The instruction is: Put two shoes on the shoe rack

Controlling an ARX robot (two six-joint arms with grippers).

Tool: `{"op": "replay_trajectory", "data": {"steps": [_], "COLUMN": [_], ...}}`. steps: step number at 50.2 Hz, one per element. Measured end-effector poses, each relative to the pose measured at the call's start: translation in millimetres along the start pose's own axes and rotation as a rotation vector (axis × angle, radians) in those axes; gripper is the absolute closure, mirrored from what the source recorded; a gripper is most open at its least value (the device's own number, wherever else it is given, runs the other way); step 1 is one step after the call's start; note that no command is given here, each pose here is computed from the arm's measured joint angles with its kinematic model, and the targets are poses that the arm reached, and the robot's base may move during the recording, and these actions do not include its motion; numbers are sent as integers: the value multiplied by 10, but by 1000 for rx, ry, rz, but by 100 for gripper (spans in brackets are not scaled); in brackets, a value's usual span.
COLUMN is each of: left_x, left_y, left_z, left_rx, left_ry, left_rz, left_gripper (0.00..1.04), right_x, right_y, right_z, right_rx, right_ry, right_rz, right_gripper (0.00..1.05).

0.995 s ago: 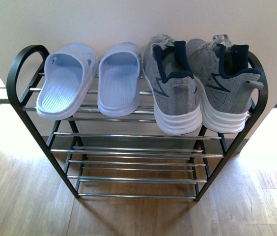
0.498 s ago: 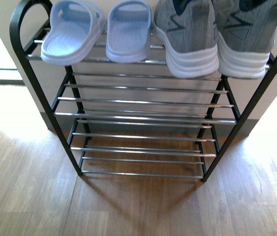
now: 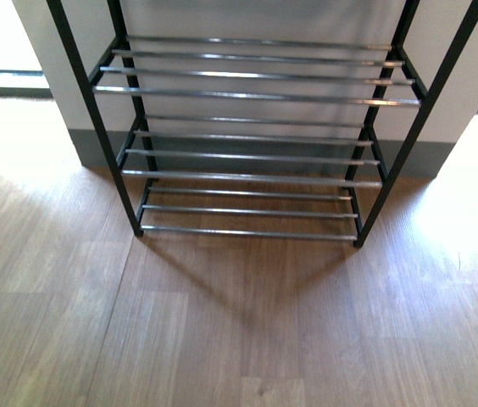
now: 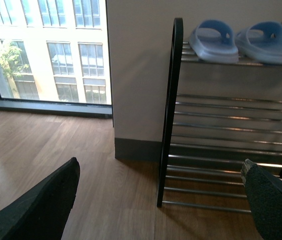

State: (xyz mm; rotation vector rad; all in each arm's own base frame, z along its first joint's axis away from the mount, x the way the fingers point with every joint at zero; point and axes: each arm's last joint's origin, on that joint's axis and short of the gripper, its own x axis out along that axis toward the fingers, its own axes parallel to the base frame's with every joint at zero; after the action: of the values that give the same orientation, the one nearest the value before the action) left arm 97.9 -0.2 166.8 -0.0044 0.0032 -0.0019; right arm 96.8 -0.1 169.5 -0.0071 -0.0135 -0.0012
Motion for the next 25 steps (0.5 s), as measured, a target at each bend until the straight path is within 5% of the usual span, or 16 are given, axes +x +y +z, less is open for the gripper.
{"op": "replay_trajectory", "data": {"steps": [25], "left_x": [0], "left_y": [0], "left_z": [0], "left_rx": [0], "left_ry": [0], "left_rz": [-1], "left_gripper": [9], "right_x": [0], "right_y": [-1], "right_z": [0], "right_rx": [0], "right_ry": [0], "right_rz": [-3], "right_gripper": [9]}}
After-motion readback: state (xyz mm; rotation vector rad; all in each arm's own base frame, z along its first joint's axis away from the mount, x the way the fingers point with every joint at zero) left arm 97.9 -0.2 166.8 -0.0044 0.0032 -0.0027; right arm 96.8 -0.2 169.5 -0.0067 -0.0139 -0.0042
